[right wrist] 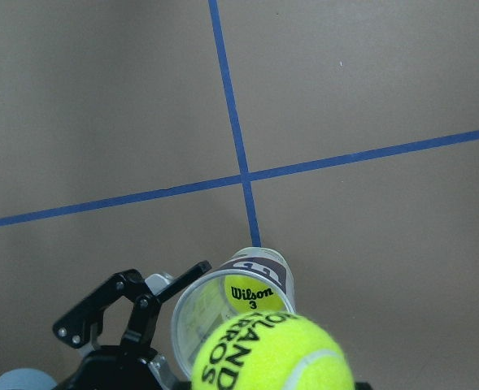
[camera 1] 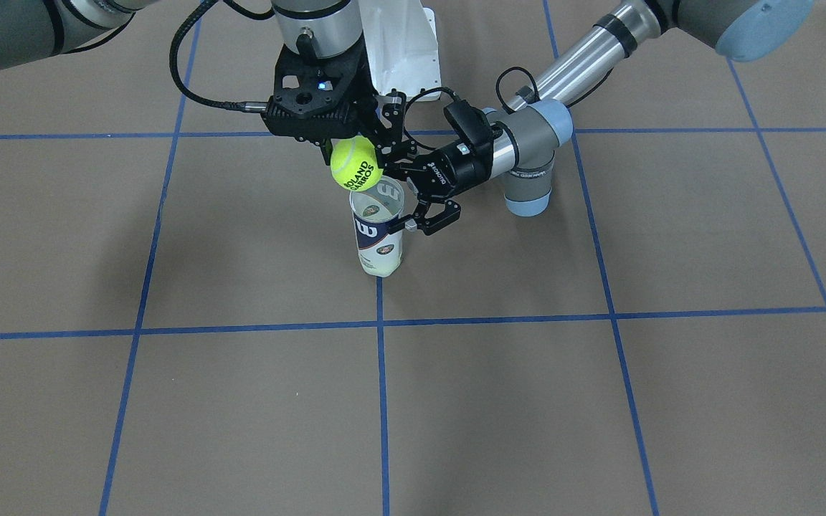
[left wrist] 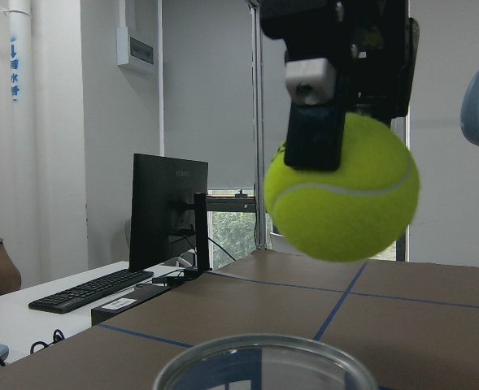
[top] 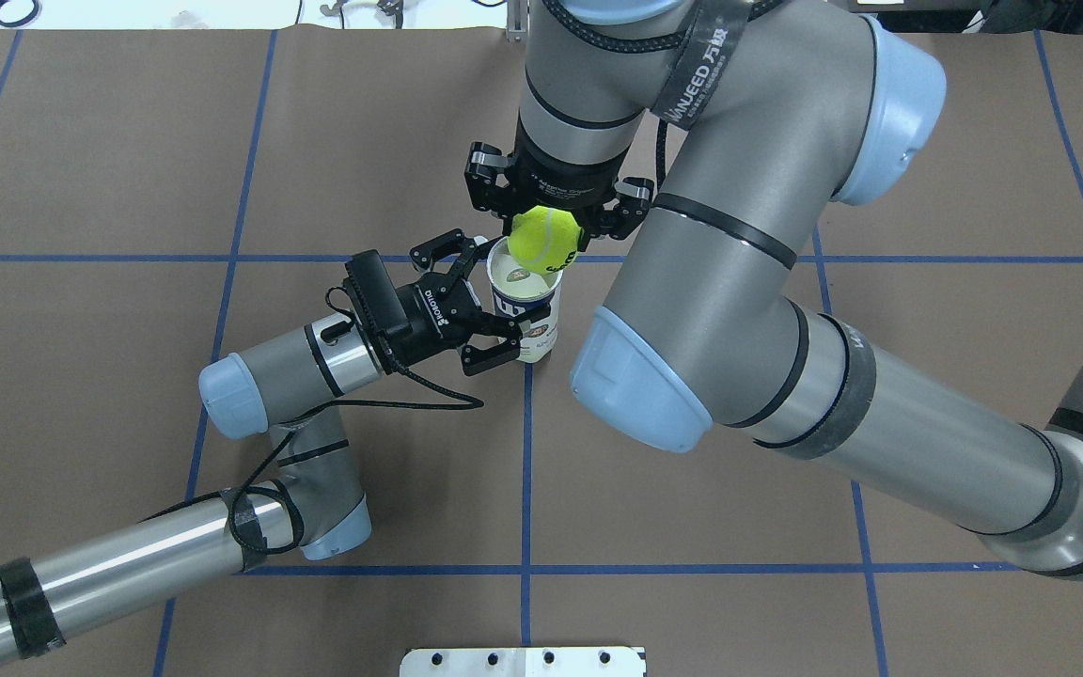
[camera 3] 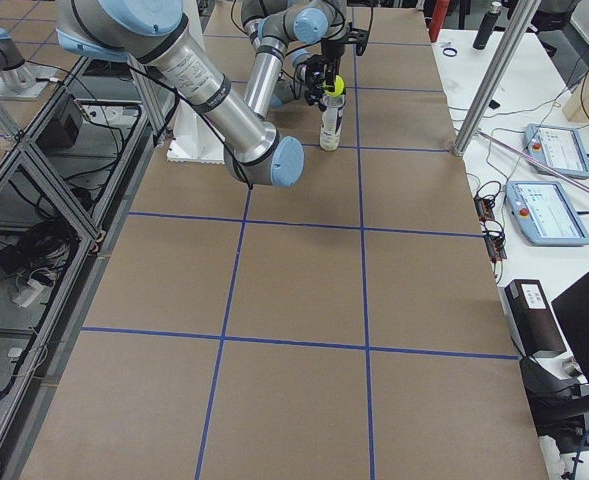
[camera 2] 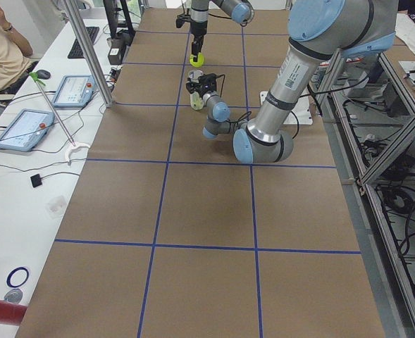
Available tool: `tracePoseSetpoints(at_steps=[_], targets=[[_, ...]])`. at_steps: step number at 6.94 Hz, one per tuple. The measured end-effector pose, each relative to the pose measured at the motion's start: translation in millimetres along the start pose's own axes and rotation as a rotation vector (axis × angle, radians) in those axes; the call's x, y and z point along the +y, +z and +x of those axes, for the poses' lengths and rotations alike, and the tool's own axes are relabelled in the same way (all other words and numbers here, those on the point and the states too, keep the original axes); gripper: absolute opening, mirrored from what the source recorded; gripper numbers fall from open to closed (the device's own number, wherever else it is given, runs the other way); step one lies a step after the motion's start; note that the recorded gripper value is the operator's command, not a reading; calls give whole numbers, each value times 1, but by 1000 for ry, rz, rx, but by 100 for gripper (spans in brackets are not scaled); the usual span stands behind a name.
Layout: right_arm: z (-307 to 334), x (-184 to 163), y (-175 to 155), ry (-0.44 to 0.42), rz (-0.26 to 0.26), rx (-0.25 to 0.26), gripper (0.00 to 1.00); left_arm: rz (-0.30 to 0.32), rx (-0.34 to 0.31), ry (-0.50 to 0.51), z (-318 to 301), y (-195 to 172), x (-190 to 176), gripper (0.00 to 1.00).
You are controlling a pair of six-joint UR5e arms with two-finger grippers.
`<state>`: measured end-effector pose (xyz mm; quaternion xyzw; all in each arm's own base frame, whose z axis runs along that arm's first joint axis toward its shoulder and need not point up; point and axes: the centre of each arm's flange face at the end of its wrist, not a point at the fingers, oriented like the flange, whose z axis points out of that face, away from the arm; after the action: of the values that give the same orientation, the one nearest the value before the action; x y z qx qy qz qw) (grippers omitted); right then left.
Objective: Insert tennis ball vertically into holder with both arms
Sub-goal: 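Lower the second ball into the can and open the right gripper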
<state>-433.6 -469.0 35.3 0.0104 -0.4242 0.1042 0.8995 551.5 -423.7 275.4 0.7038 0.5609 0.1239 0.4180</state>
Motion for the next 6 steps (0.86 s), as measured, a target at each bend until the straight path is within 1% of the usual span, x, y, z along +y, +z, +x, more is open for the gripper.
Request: tracePoseSetpoints(at_steps=[1,4,6], targets=[[-2,-1,2,1,1,5,99,1,1,-1,1,0,0,92],[-4,-2,2,-2,18,8,99,2,2,-2,2,1,-1,92],[-8,0,-1,-6,18,2,99,3,2,-2,2,1,-1,92]])
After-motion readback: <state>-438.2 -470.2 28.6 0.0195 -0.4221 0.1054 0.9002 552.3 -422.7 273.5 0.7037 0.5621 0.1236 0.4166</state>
